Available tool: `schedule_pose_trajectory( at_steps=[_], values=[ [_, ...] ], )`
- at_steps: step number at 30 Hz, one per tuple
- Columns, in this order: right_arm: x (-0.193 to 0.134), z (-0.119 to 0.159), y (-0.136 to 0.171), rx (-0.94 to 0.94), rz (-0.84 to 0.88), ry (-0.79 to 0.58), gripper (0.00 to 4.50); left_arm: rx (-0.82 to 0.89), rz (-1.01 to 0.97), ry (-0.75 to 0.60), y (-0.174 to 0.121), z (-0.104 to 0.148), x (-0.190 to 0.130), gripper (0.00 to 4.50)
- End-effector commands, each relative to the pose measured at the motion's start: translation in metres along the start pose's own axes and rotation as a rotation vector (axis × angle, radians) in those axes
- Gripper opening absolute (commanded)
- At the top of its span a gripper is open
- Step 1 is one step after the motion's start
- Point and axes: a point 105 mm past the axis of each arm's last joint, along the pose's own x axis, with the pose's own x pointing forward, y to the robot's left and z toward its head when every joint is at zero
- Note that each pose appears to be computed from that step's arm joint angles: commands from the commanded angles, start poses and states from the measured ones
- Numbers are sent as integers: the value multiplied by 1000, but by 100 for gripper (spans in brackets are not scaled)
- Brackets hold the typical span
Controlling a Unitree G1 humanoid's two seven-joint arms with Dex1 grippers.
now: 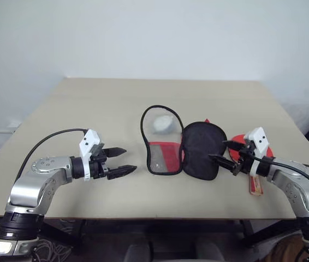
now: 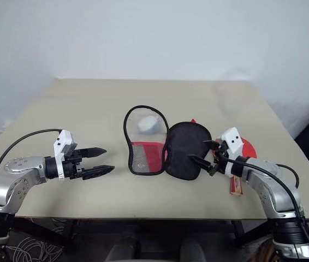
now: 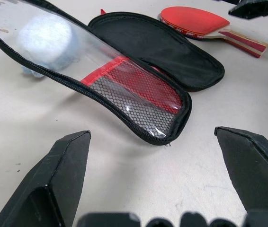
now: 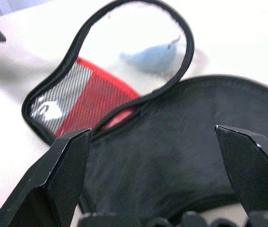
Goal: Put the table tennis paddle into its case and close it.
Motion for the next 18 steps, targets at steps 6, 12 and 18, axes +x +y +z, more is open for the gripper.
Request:
schedule_pose_trajectory(
  at_steps=[6, 12, 18],
  values=[
    [-5, 13, -10, -19, -83, -59, 450, 61, -29, -54, 2, 22, 10, 447],
    [-23, 6, -34, 17, -247, -21, 450, 59, -118, -52, -10, 23, 21, 447],
    [-49, -27, -61, 35, -437, 125, 450, 82, -177, -41, -12, 23, 39, 447]
  ],
)
